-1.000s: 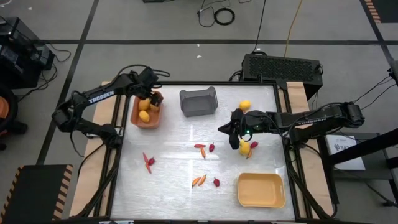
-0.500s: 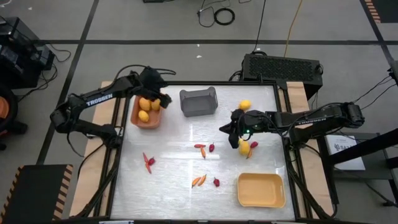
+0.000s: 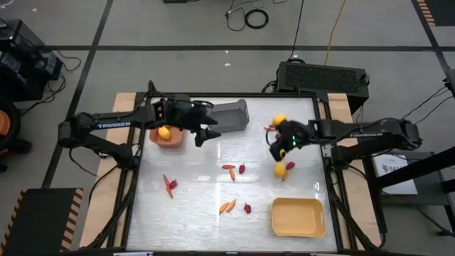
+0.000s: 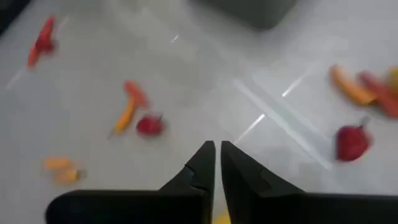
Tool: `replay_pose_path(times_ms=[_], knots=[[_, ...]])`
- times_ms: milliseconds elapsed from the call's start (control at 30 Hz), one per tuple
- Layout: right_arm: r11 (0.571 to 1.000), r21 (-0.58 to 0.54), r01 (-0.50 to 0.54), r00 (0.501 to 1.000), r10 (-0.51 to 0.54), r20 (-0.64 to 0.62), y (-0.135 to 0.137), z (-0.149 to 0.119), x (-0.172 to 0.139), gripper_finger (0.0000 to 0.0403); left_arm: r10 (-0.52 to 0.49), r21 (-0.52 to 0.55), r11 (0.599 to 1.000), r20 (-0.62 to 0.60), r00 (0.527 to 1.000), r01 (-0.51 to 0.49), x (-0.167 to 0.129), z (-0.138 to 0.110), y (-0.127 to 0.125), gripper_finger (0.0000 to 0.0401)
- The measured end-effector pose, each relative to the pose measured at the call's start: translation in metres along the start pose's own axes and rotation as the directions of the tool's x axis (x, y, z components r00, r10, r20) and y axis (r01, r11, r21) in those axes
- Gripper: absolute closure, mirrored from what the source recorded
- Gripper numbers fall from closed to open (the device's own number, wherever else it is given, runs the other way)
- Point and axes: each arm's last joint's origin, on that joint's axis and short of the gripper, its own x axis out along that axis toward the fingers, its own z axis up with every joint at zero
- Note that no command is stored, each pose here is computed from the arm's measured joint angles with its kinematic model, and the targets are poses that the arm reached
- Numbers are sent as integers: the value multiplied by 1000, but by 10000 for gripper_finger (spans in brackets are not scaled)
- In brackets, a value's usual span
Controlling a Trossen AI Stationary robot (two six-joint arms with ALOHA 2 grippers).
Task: Sort produce into baskets
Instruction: Put the lemon into the orange bin
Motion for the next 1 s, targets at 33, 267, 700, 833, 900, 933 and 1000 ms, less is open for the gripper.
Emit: replay_pose_path(times_ms=[33, 267, 700, 833, 900, 933, 1000], knots=[[999, 25, 23, 1000, -23, 7, -6, 6, 0, 371, -3, -14, 1000, 0, 1000, 3, 0, 0, -1, 82], [984, 53, 171, 985, -169, -30, -60, 46, 0, 293, -18, -40, 999, -5, 1000, 18, -1, -1, -6, 82], [738, -669, 84, 862, -391, -323, -95, 93, 44, 117, -28, -155, 988, -21, 999, 24, -8, -4, -17, 82], [615, -787, -37, 820, -431, -376, -99, 94, 62, 90, 98, -164, 981, -67, 993, -108, -24, -11, -15, 82], [581, -811, -66, 817, -436, -378, -101, 95, 69, 86, 174, -161, 970, -77, 982, -184, -36, -13, -15, 82], [566, -821, -73, 820, -435, -372, -101, 96, 72, 85, 207, -160, 962, -89, 974, -219, -43, -16, -15, 82], [535, -842, -76, 830, -433, -350, -104, 99, 77, 85, 257, -156, 951, -73, 964, -266, -55, -16, -15, 82]])
